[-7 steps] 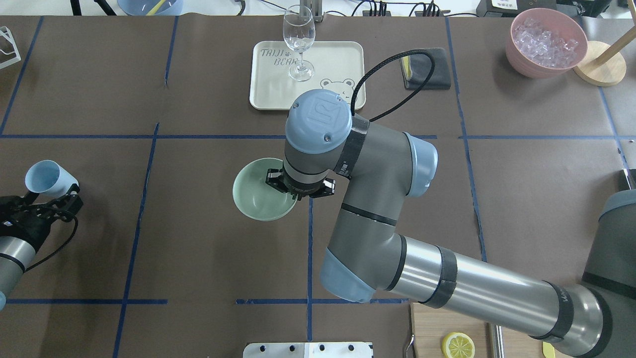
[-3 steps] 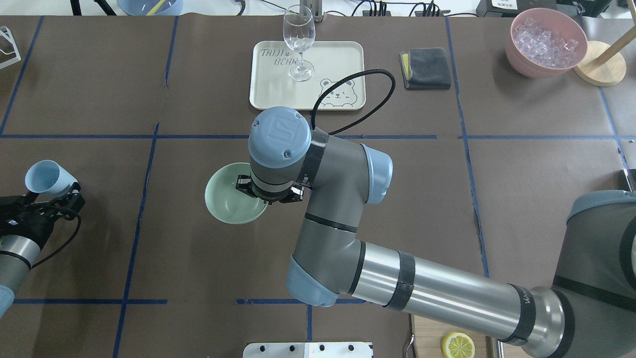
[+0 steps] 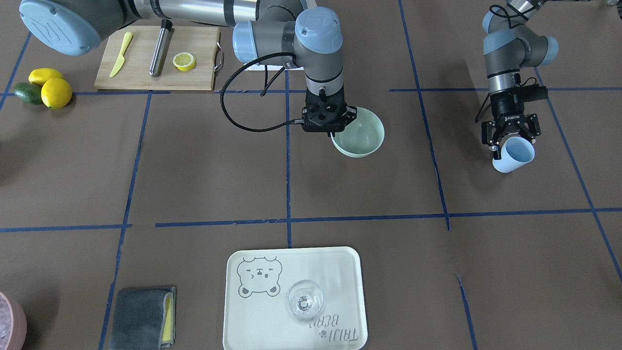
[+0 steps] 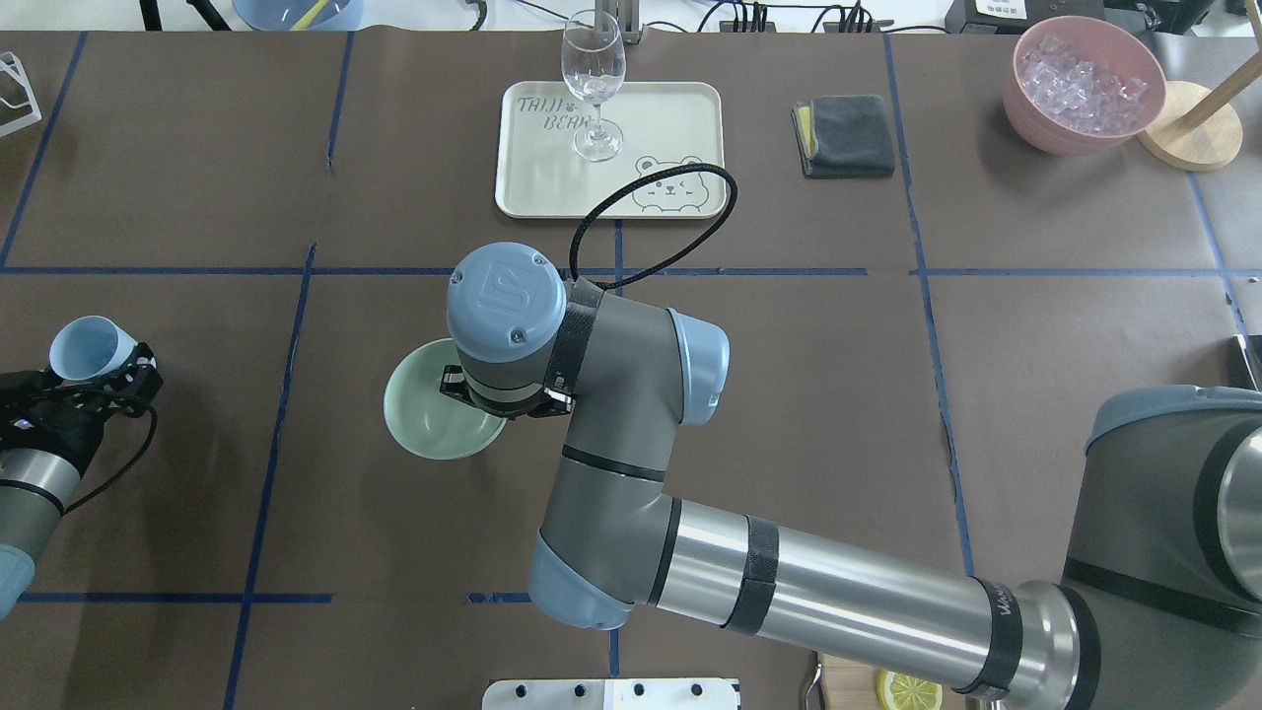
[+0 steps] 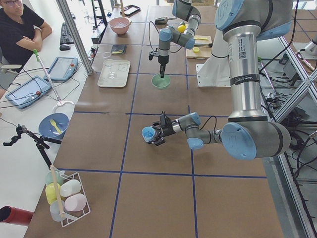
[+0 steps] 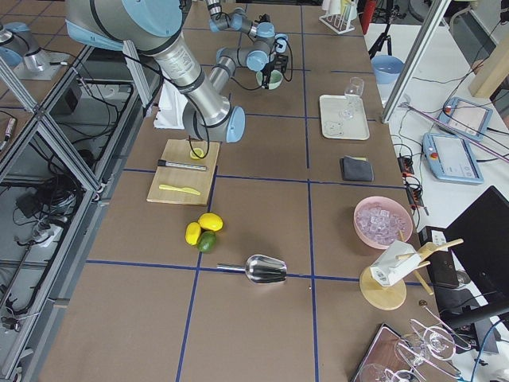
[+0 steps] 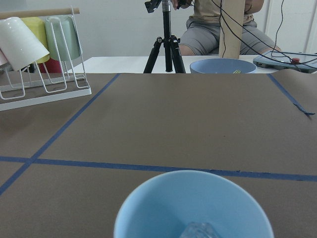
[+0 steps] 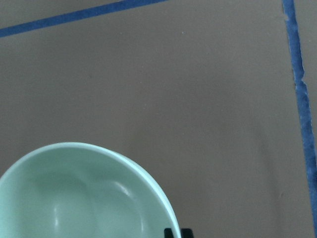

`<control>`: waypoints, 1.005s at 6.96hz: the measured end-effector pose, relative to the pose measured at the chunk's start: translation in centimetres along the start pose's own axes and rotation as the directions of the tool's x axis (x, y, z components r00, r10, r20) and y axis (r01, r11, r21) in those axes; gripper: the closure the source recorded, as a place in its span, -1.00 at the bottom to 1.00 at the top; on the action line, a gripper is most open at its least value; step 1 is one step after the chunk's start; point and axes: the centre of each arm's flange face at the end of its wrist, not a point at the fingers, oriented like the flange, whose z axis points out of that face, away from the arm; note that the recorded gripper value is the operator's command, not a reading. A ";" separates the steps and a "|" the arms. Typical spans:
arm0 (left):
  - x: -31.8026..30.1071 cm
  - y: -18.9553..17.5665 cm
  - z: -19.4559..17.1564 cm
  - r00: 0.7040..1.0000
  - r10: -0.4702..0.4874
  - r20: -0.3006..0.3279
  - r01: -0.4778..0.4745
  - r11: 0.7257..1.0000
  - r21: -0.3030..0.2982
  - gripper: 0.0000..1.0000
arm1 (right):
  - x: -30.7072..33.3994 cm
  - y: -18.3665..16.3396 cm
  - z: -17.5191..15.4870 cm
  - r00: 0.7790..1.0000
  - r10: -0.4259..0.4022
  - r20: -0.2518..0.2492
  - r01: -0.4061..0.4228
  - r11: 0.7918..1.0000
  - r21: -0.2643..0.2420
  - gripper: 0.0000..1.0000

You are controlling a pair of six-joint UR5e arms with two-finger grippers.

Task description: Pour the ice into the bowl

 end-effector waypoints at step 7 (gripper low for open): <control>-1.2 -7.3 -0.1 0.987 0.155 -0.046 -0.149 0.982 0.119 1.00 | -0.6 1.3 2.2 0.999 -0.033 -0.010 0.033 0.998 0.053 0.73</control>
